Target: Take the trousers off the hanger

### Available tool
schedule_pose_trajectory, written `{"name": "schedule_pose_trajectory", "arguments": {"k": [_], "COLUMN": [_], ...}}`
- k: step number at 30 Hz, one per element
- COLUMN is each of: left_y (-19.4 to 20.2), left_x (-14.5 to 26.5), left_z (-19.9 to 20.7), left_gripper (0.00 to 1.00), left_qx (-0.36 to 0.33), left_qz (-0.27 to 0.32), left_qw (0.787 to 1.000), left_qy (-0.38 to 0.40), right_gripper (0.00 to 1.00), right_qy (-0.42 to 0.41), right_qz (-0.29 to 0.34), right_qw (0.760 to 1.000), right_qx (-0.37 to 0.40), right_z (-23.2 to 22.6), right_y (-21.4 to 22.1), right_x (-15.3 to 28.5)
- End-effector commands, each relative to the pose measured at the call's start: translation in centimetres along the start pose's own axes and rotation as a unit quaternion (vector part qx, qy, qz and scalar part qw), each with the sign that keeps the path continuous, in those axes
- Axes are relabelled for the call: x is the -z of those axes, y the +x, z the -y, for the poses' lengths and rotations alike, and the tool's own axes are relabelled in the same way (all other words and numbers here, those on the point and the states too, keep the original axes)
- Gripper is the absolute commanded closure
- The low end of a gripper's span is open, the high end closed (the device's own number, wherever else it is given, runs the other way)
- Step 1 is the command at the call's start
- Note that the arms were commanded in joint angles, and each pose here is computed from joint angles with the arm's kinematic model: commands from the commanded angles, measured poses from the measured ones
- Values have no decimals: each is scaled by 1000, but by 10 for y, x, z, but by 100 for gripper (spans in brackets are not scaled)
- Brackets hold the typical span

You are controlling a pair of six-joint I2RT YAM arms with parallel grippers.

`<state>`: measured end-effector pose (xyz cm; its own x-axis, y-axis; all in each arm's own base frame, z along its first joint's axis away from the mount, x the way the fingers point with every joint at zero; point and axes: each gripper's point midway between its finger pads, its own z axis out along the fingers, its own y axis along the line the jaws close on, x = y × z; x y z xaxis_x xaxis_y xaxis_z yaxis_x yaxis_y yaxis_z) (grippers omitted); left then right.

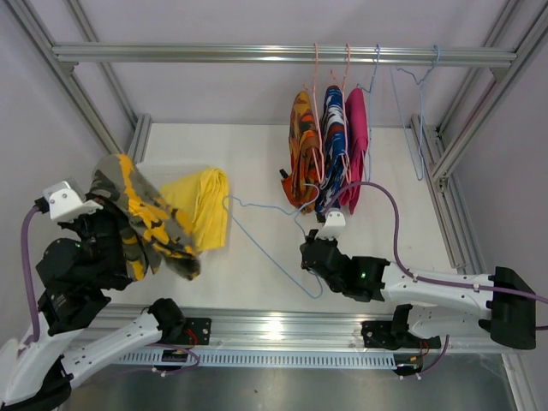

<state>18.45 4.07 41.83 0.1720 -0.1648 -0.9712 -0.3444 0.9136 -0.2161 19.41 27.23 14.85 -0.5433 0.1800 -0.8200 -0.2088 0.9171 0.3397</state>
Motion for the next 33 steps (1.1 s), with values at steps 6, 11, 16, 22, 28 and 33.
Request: {"name": "schedule_pose_trajectory", "arguments": {"k": [6,11,16,22,28,33], "left_y": [-47,-39,-13,9,30,49], "left_x": [6,9,12,15,17,13], "left_z": [-27,-39,-51,-62,-67,-60], "left_gripper": [99,99,99,99,99,99], "left_qx": [75,64,44,43,22,1], "left_qz": [40,41,30,9,-17,-28], "left_qw": [996,997,997,996,992,989], "left_qy": [-16,-31,-58,-82,-121,-144], "right_gripper": [100,100,100,100,100,100], "right_qy": [26,28,31,31,28,26], "right_qz": [10,7,5,4,-1,-5], "right_qw": [1000,1000,999,999,1000,1000], "right_qx": [-10,-7,-3,-5,-11,-13], "right_z": [15,18,24,31,36,43], "right_y": [5,8,9,9,15,22], "right_x": [-5,-5,-2,4,5,7]}}
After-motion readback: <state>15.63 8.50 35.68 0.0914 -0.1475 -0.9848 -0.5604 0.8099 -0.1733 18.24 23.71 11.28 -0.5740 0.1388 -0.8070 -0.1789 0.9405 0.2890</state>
